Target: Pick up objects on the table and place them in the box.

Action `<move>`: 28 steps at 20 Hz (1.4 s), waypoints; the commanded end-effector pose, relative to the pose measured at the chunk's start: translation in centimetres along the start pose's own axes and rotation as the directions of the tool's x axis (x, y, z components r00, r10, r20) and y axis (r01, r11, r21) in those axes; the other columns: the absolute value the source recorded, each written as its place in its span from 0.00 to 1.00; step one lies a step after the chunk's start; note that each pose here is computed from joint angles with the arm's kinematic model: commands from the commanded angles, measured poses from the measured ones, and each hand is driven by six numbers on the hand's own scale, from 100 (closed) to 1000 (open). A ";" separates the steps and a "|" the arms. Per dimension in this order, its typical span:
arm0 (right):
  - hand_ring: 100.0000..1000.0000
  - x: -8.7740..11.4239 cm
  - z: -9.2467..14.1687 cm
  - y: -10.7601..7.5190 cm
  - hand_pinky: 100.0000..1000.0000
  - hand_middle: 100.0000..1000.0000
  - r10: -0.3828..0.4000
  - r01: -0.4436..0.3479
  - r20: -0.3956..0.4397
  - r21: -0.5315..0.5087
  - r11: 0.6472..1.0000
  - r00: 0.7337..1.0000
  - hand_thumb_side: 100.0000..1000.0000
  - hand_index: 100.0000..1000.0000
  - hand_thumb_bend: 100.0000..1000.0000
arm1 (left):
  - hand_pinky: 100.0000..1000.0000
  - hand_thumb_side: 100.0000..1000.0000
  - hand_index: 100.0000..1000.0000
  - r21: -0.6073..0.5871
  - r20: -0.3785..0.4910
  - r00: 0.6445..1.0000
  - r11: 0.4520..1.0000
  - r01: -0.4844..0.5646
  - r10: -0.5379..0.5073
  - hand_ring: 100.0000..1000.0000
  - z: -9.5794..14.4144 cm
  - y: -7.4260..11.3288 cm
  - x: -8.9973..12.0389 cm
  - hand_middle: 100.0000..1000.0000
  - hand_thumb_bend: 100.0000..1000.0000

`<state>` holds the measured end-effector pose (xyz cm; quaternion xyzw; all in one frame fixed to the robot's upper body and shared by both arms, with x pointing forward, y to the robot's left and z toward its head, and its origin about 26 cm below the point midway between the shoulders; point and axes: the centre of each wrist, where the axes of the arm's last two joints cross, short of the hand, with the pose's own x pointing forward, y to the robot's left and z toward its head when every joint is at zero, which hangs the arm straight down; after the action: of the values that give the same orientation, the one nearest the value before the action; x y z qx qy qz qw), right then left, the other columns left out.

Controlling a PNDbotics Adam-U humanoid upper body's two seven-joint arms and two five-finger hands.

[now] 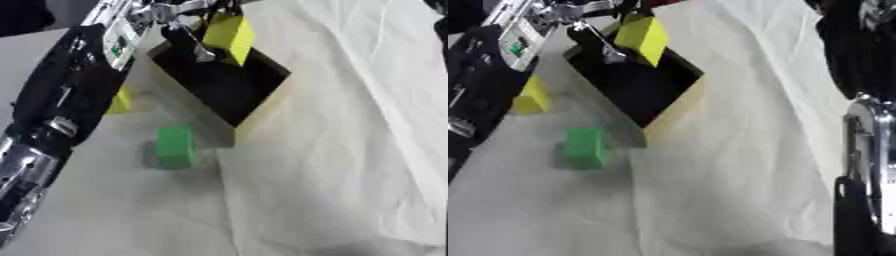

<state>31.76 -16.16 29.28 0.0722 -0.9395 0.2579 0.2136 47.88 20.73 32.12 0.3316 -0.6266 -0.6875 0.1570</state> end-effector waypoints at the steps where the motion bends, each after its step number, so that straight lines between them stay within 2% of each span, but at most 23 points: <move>1: 0.75 0.9 -0.5 -0.3 0.77 0.55 0.011 -0.011 0.035 0.003 1.000 0.999 1.00 0.70 0.00 | 0.47 0.10 0.48 -0.019 0.006 0.999 0.999 0.038 -0.038 0.49 0.1 0.2 -0.4 0.33 0.00; 4: 0.75 0.8 -0.4 -0.4 0.77 0.55 0.012 -0.012 0.032 0.000 1.000 0.999 1.00 0.70 0.00 | 0.47 0.10 0.49 -0.049 0.008 0.999 0.998 0.042 -0.042 0.49 0.2 -0.7 -0.6 0.34 0.00; 9: 0.75 0.8 -0.4 -0.4 0.77 0.55 0.013 -0.013 0.031 -0.002 1.000 0.999 1.00 0.70 0.00 | 0.56 0.06 0.61 -0.086 0.018 0.999 0.995 0.051 -0.050 0.56 0.4 -2.0 -1.0 0.44 0.00; 13: 0.75 0.8 -0.4 -0.5 0.77 0.55 0.013 -0.013 0.030 -0.003 1.000 0.999 1.00 0.70 0.00 | 0.56 0.06 0.61 -0.104 0.020 0.998 0.992 0.065 -0.063 0.56 0.6 -2.4 -1.3 0.44 0.00; 14: 0.75 0.8 -0.4 -0.5 0.77 0.55 0.013 -0.013 0.029 -0.003 1.000 0.999 1.00 0.70 0.00 | 0.64 0.27 0.81 -0.105 0.020 0.998 0.992 0.067 -0.065 0.70 0.6 -2.5 -1.3 0.64 0.18; 15: 0.75 0.8 -0.3 -0.5 0.77 0.55 0.013 -0.013 0.027 -0.004 1.000 1.000 1.00 0.70 0.00 | 0.66 0.34 0.84 -0.114 0.011 0.997 0.990 0.077 -0.077 0.72 0.8 -2.4 -1.4 0.68 0.24; 16: 0.75 0.7 -0.3 -0.5 0.77 0.55 0.013 -0.012 0.026 -0.004 1.000 1.000 1.00 0.70 0.00 | 0.66 0.34 0.84 -0.121 0.000 0.996 0.988 0.092 -0.092 0.72 1.0 -2.2 -1.5 0.68 0.24; 17: 0.75 0.7 -0.2 -0.5 0.77 0.55 0.012 -0.012 0.025 -0.004 1.000 1.000 1.00 0.70 0.00 | 0.67 0.41 0.87 -0.124 -0.007 0.994 0.987 0.105 -0.107 0.74 1.1 -2.0 -1.5 0.72 0.30; 18: 0.75 0.7 -0.2 -0.5 0.77 0.55 0.011 -0.011 0.023 -0.005 1.000 1.000 1.00 0.70 0.00 | 0.67 0.41 0.87 -0.122 -0.015 0.993 0.985 0.118 -0.121 0.74 1.2 -1.8 -1.5 0.72 0.30; 19: 0.75 0.7 -0.2 -0.5 0.77 0.55 0.010 -0.010 0.022 -0.005 1.000 1.000 1.00 0.70 0.00 | 0.68 0.44 0.88 -0.117 -0.023 0.991 0.984 0.131 -0.135 0.75 1.2 -1.6 -1.5 0.74 0.34; 24: 0.75 0.6 0.1 -0.5 0.77 0.55 0.007 -0.006 0.012 -0.009 1.000 1.000 1.00 0.70 0.00 | 0.69 0.44 0.88 -0.099 -0.051 0.981 0.978 0.182 -0.187 0.75 1.3 -1.2 -1.4 0.74 0.33; 26: 0.75 0.6 0.2 -0.4 0.77 0.55 0.005 -0.005 0.010 -0.009 1.000 1.000 1.00 0.70 0.00 | 0.68 0.43 0.88 -0.093 -0.055 0.980 0.978 0.186 -0.192 0.75 1.4 -1.3 -1.5 0.73 0.30; 27: 0.75 0.6 0.2 -0.4 0.77 0.55 0.004 -0.004 0.008 -0.010 1.000 1.000 1.00 0.70 0.00 | 0.67 0.38 0.87 -0.090 -0.055 0.980 0.979 0.185 -0.190 0.73 1.4 -1.3 -1.5 0.72 0.24; 28: 0.75 0.5 0.3 -0.4 0.77 0.55 0.003 -0.003 0.006 -0.011 1.000 1.000 1.00 0.70 0.00 | 0.67 0.38 0.86 -0.087 -0.054 0.981 0.980 0.180 -0.185 0.73 1.4 -1.4 -1.6 0.72 0.23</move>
<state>31.76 -16.42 28.77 0.0726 -0.9377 0.2543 0.2252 48.62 22.16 29.55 0.3831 -0.5575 -0.7245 0.1325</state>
